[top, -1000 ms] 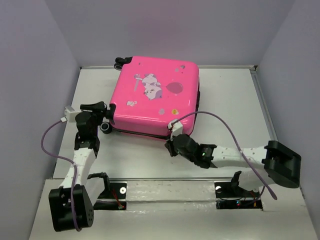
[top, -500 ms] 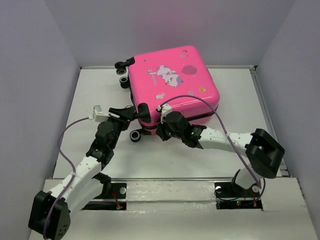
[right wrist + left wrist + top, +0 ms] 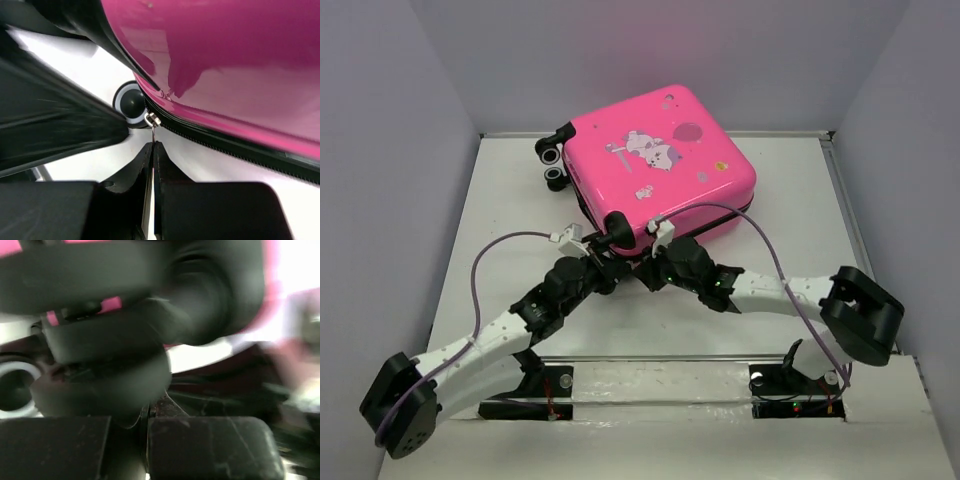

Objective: Pack the luggage

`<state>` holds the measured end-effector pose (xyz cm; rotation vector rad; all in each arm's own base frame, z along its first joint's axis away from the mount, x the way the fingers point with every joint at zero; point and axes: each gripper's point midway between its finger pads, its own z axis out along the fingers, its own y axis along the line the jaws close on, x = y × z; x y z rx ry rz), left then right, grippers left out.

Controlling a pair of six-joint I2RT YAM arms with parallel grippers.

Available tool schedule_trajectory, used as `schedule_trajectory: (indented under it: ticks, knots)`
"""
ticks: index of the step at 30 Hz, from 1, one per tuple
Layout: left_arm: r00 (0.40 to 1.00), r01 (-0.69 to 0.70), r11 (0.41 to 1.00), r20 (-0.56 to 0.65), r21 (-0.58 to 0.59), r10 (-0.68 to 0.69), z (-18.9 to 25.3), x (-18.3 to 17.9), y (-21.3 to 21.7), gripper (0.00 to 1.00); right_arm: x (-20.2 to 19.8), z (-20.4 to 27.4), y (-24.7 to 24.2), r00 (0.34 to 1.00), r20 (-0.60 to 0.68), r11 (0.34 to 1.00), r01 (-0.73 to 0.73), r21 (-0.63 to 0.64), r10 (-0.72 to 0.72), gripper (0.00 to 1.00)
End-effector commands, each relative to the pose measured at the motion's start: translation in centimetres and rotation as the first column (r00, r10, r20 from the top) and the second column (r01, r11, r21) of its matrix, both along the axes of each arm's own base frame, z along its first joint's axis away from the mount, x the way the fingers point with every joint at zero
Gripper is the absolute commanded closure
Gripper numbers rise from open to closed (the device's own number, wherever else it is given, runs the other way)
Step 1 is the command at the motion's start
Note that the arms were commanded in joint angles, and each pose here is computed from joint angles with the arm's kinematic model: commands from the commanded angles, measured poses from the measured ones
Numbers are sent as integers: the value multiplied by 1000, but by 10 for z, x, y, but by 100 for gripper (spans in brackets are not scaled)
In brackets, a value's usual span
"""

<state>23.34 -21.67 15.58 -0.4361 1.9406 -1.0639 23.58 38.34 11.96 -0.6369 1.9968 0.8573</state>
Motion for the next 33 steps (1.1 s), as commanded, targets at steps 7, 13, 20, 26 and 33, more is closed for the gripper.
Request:
schedule_trajectory:
  ticks: [7,13,20,26,33]
  knots:
    - [971,71,992,221,100,-92,81,6,-20,89,-15,22,-49,998,22,993,52,102,-55,93]
    - [979,-46,923,200,381,-33,116,-5,40,15,-20,13,-56,999,-4,994,51,102,-50,93]
    - [991,38,823,82,567,-103,78,-1,47,5,-22,19,-57,999,2,992,45,122,-46,93]
    - [951,172,766,97,619,-292,73,2,23,4,-22,19,-58,999,6,993,44,114,-45,93]
    - [911,263,700,67,664,-407,56,8,4,11,-22,20,-58,999,7,993,43,113,-45,93]
